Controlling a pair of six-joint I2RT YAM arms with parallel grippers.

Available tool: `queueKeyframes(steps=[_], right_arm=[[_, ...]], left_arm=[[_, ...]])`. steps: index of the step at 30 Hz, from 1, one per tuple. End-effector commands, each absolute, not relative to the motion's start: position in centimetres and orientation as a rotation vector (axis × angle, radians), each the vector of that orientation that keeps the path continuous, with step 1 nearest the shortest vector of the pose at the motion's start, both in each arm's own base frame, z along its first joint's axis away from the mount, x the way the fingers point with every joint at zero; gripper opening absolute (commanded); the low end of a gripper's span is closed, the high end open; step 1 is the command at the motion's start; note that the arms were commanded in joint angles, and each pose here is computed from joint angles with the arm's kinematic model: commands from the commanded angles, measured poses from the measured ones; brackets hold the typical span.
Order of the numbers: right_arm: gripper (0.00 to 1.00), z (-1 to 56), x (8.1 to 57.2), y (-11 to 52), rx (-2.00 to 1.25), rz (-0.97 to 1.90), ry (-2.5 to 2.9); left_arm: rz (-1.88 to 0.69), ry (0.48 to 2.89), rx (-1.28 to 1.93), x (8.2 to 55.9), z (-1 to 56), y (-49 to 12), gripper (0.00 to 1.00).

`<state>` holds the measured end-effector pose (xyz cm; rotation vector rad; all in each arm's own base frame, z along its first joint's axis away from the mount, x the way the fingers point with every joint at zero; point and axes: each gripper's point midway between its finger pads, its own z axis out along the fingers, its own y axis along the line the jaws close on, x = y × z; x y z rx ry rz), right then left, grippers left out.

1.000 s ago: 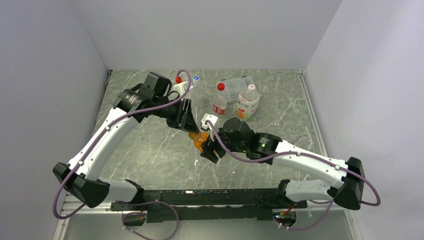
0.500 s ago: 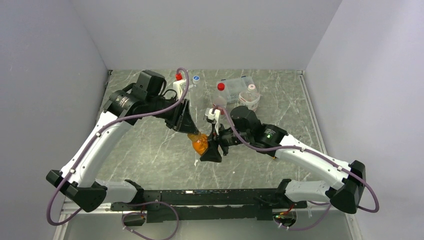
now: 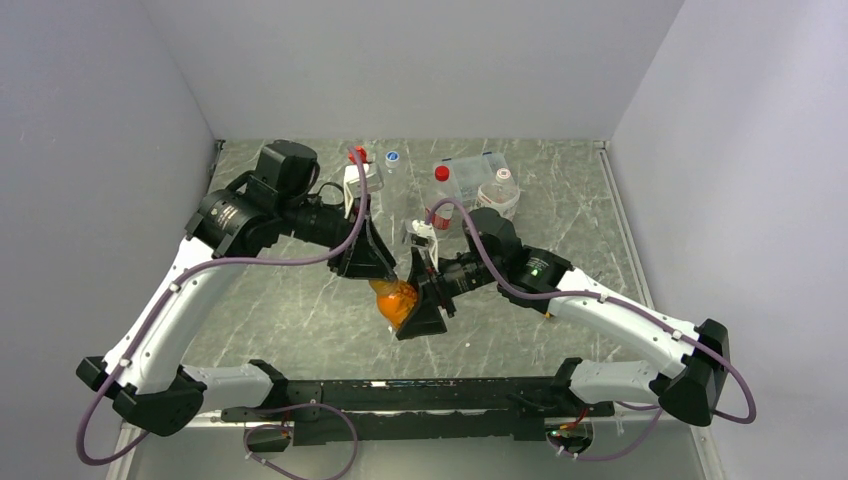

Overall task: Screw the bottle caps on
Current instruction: Screw the bottle cap onto the plastic bottle.

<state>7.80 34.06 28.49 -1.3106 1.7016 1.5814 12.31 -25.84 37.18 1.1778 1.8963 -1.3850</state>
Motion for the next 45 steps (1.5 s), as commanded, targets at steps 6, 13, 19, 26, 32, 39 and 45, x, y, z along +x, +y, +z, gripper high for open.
queueKeyframes(steps=[6,13,19,26,32,39,45], right_arm=[[0.29,38.9,9.6,34.9,-1.234,1.488,1.245],[0.28,37.9,10.6,35.0,-1.208,1.428,1.296],[0.28,36.7,12.5,35.0,-1.145,1.323,1.361],[0.28,35.2,14.9,34.8,-1.052,1.209,1.43],[0.29,34.8,18.0,33.9,-0.875,1.053,1.475],[0.28,34.9,20.5,33.9,-0.733,0.916,1.466],[0.27,34.5,22.1,34.2,-0.665,0.838,1.487]], left_arm=[[-1.337,1.89,1.28,11.6,36.0,-25.6,0.22],[-1.15,1.842,1.134,14.8,38.4,-25.6,0.58],[-1.016,1.729,0.941,18.1,43.5,-25.5,0.82],[-1.006,1.636,0.861,19.0,47.2,-25.6,0.92],[-0.861,1.738,0.542,22.6,47.0,-23.3,0.89],[-0.794,1.798,0.348,24.4,46.0,-22.0,0.86],[-0.799,1.813,0.31,24.9,44.7,-22.1,0.88]])
